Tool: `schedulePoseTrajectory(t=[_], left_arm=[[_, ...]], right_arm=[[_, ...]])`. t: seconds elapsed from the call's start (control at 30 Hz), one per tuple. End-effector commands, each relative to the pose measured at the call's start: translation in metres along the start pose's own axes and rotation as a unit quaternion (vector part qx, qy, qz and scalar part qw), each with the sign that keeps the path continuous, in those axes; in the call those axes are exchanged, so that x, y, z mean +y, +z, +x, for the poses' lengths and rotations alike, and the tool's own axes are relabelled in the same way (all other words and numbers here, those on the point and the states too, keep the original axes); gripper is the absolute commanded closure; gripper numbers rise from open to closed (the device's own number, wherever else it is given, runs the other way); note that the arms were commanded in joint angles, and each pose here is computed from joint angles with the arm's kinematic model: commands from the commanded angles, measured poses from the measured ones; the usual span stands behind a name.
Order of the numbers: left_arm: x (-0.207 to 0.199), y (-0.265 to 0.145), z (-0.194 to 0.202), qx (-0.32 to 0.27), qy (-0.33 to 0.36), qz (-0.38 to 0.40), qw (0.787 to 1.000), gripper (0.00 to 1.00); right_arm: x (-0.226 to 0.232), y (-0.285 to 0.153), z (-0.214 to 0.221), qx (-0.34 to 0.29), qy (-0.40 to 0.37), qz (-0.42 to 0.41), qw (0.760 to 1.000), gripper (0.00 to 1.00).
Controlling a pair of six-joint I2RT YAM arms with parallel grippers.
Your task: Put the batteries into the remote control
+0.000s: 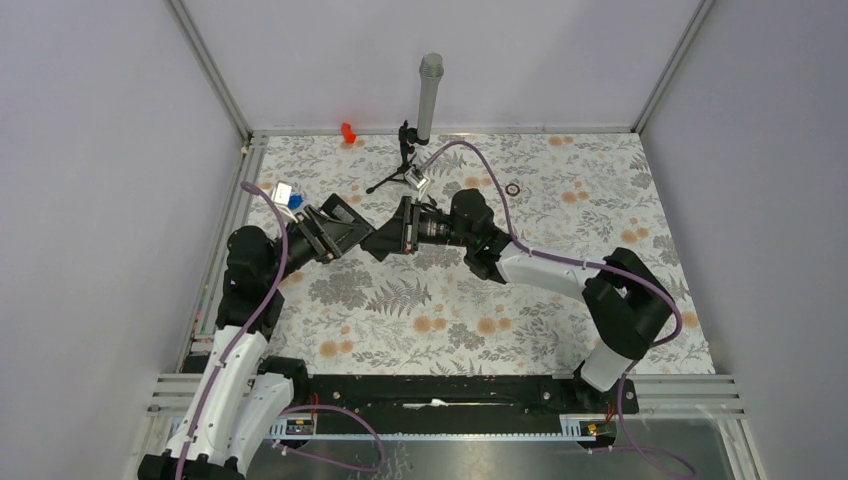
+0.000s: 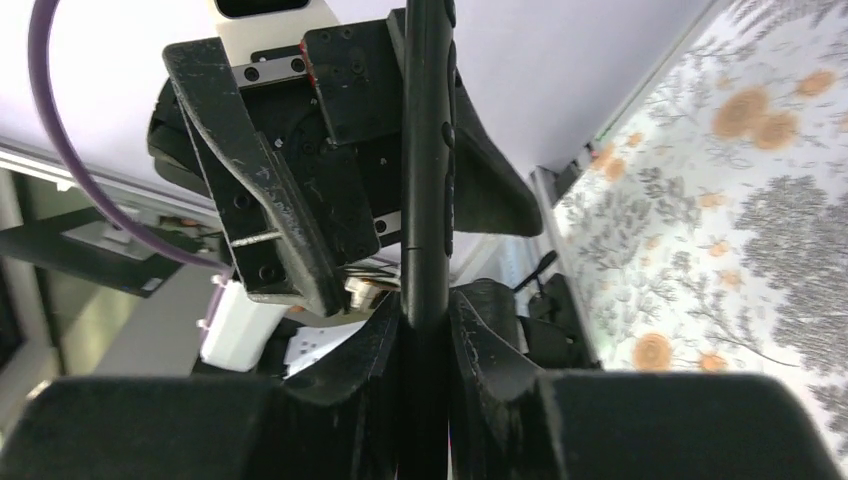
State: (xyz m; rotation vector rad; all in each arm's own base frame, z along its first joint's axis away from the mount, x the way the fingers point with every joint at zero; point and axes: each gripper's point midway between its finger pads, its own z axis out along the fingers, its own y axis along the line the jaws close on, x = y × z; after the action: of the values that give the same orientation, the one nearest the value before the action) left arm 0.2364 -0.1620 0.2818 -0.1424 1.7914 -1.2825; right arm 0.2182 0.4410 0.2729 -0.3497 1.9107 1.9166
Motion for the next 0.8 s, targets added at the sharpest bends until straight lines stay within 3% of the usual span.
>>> schedulePoseTrajectory(t=[0.0,0.2,0.6,0.73,0.77], left_arm=[[-0.058,-0.005,-0.020,-0.006,0.026,0.110,0.994,0.40],[-0.072,-0.008,-0.026,-0.008,0.019,0.132,0.991,0.46],[-0.069,-0.005,-0.039,-0.029,-0.004,0.140,0.990,0.57],[-0.067,-0.002,-0.040,-0.025,-0.005,0.142,0.990,0.69],[-0.067,-0.002,-0.040,-0.023,-0.005,0.142,0.990,0.76]], right_arm=[[0.036,-0.004,-0.005,0.003,0.031,-0.102,0.994,0.91],[0.046,-0.010,-0.007,0.014,0.061,-0.154,0.986,0.92],[0.045,-0.018,-0.006,0.016,0.062,-0.159,0.985,0.92],[0.046,-0.018,-0.006,0.018,0.062,-0.159,0.985,0.92],[0.045,-0.017,-0.006,0.019,0.061,-0.158,0.985,0.92]])
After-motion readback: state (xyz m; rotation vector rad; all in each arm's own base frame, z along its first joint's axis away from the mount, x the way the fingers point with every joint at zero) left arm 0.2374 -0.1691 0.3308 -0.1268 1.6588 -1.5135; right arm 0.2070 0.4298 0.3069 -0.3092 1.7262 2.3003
